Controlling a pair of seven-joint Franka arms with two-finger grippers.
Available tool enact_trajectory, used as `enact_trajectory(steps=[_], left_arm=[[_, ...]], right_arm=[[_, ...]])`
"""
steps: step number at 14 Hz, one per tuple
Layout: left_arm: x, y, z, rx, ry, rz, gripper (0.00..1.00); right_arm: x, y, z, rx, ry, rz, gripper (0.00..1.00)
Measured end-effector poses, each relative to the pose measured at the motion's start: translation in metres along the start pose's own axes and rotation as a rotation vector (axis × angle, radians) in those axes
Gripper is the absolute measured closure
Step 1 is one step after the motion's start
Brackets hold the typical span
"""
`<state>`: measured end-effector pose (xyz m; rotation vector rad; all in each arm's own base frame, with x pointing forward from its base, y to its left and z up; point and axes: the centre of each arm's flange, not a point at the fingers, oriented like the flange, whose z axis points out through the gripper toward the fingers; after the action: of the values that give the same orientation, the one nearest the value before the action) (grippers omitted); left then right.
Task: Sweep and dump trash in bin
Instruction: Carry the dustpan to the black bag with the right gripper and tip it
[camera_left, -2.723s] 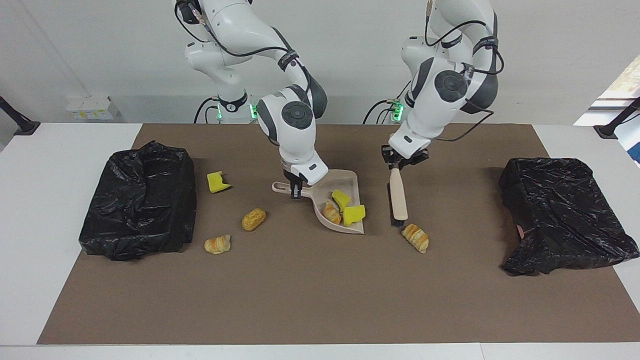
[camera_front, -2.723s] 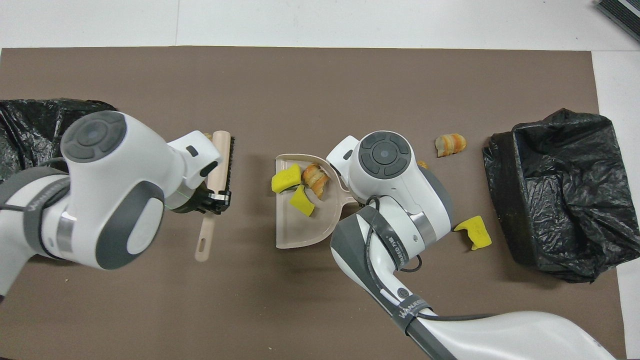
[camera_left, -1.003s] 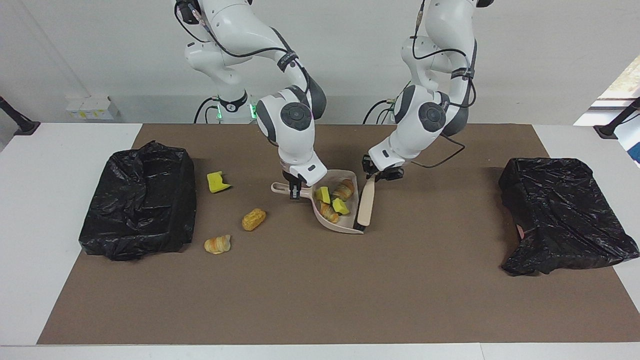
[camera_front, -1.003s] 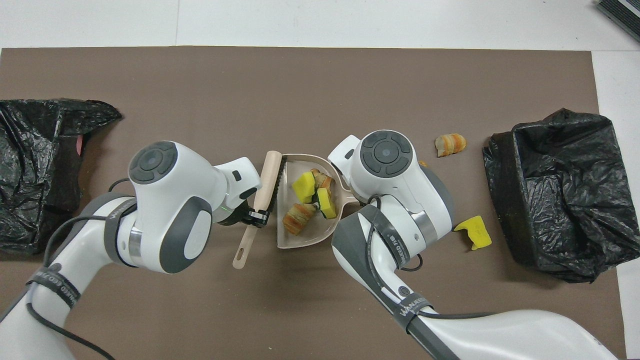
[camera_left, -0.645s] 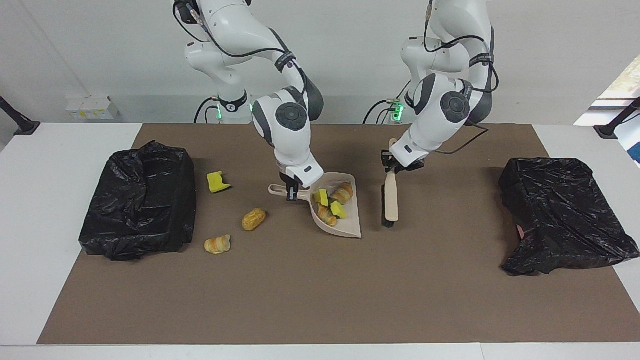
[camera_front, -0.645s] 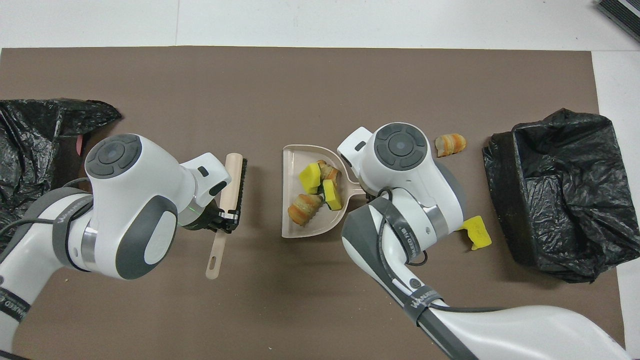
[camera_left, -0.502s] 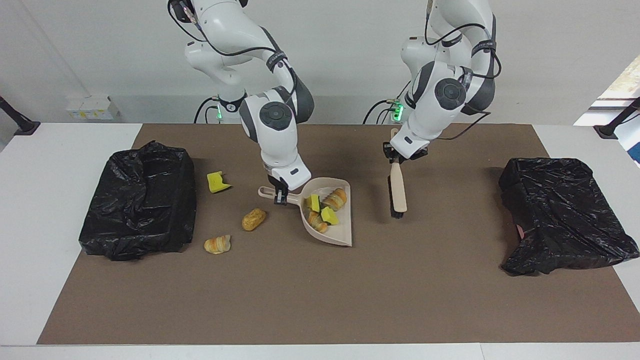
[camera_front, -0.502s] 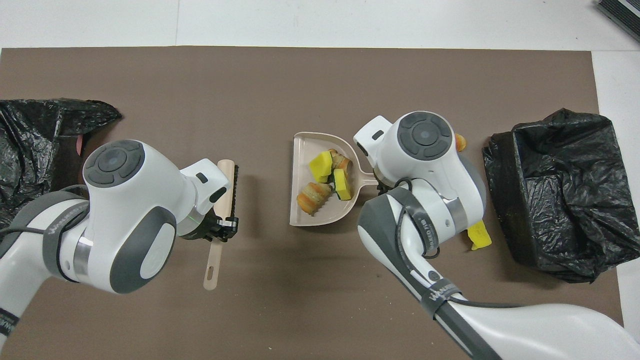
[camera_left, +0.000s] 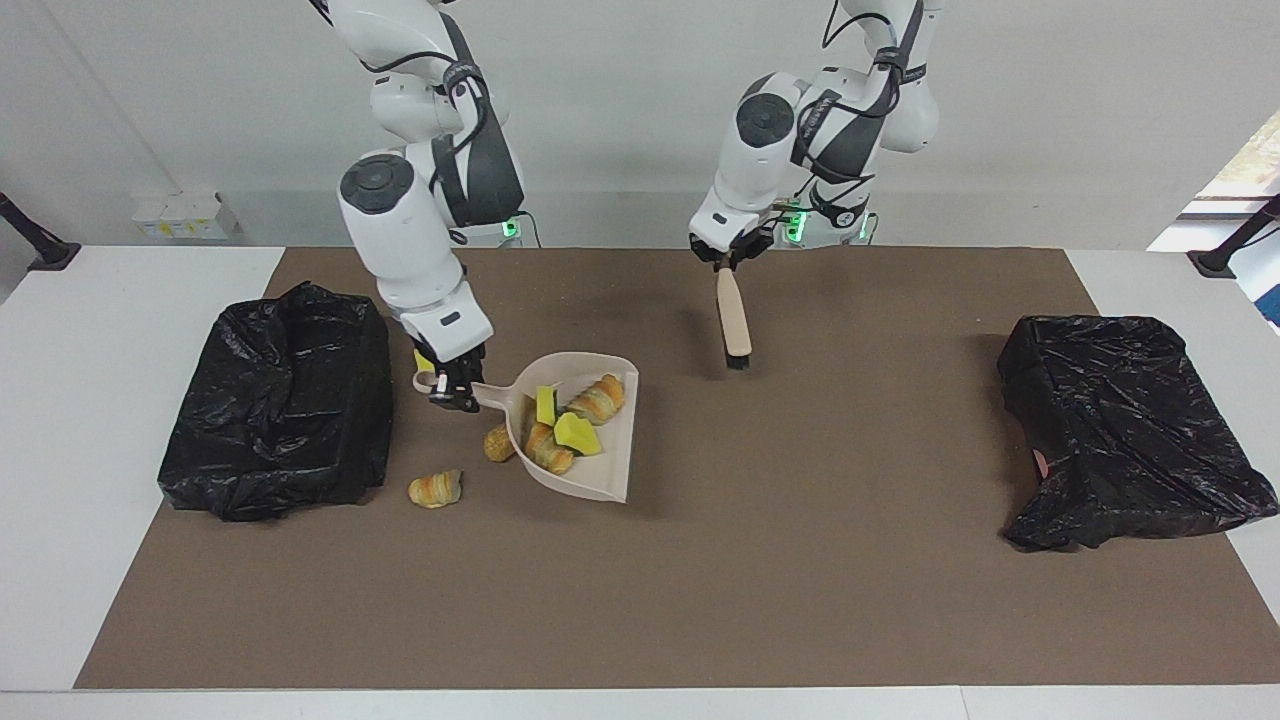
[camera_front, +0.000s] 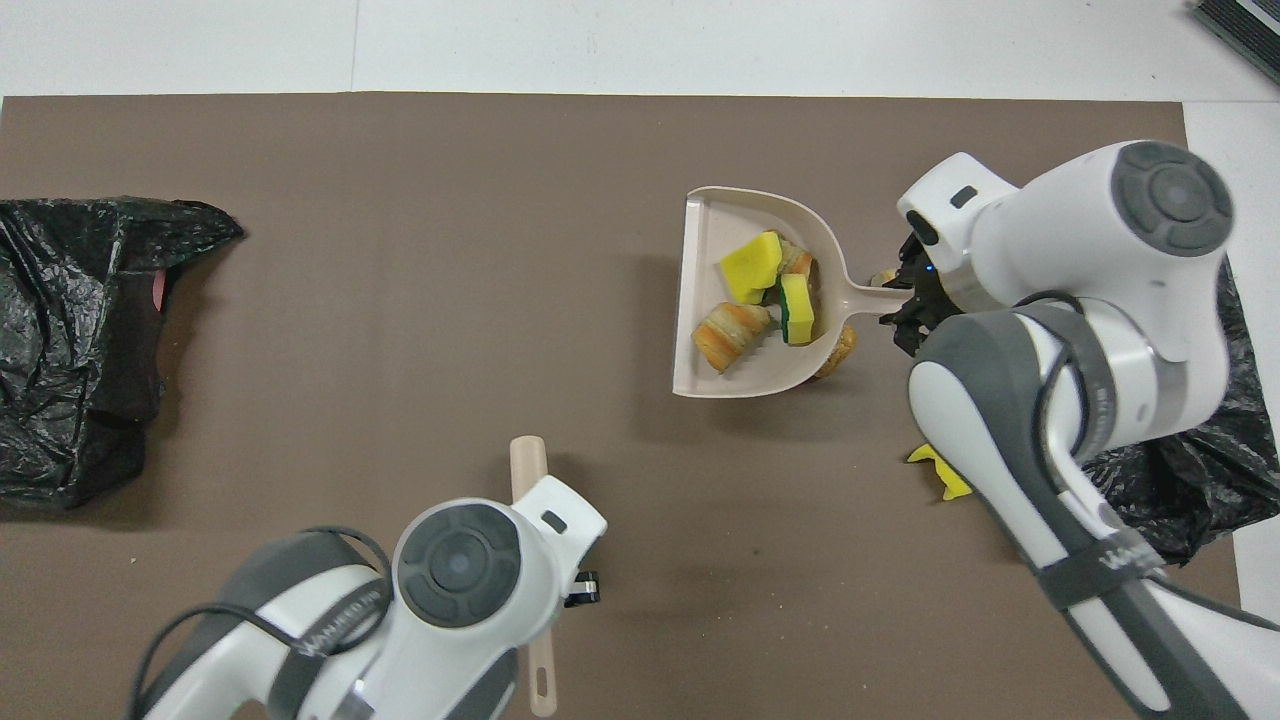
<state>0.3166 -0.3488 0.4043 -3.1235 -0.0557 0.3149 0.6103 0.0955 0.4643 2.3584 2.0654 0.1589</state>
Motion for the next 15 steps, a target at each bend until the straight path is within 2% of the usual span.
enact_trajectory(steps=[3, 6, 8, 10, 11, 13, 15], left_arm=[[-0.035, 0.027, 0.038, -0.034, 0.062, 0.027, 0.74], [-0.038, 0.025, 0.059, -0.03, 0.066, 0.032, 0.74], [-0.036, 0.024, 0.056, -0.035, 0.069, 0.03, 0.57], [-0.03, 0.024, 0.048, -0.047, 0.075, 0.019, 0.34], [-0.022, 0.021, 0.04, -0.052, 0.074, 0.009, 0.21], [0.002, 0.007, 0.015, -0.043, 0.052, 0.028, 0.01], [0.034, -0.019, -0.019, -0.04, 0.026, 0.053, 0.0]], right_arm=[[-0.067, 0.008, -0.026, -0.004, 0.029, 0.028, 0.67], [-0.138, 0.009, -0.048, -0.01, 0.058, 0.044, 0.67], [-0.198, 0.003, -0.06, -0.005, 0.071, 0.021, 0.67], [-0.257, -0.005, -0.07, -0.023, 0.064, -0.012, 0.67], [-0.282, -0.01, -0.074, -0.031, 0.058, -0.008, 0.67], [-0.317, -0.018, -0.079, -0.035, 0.029, 0.008, 0.67], [-0.34, -0.025, -0.083, -0.023, -0.04, 0.013, 0.67]])
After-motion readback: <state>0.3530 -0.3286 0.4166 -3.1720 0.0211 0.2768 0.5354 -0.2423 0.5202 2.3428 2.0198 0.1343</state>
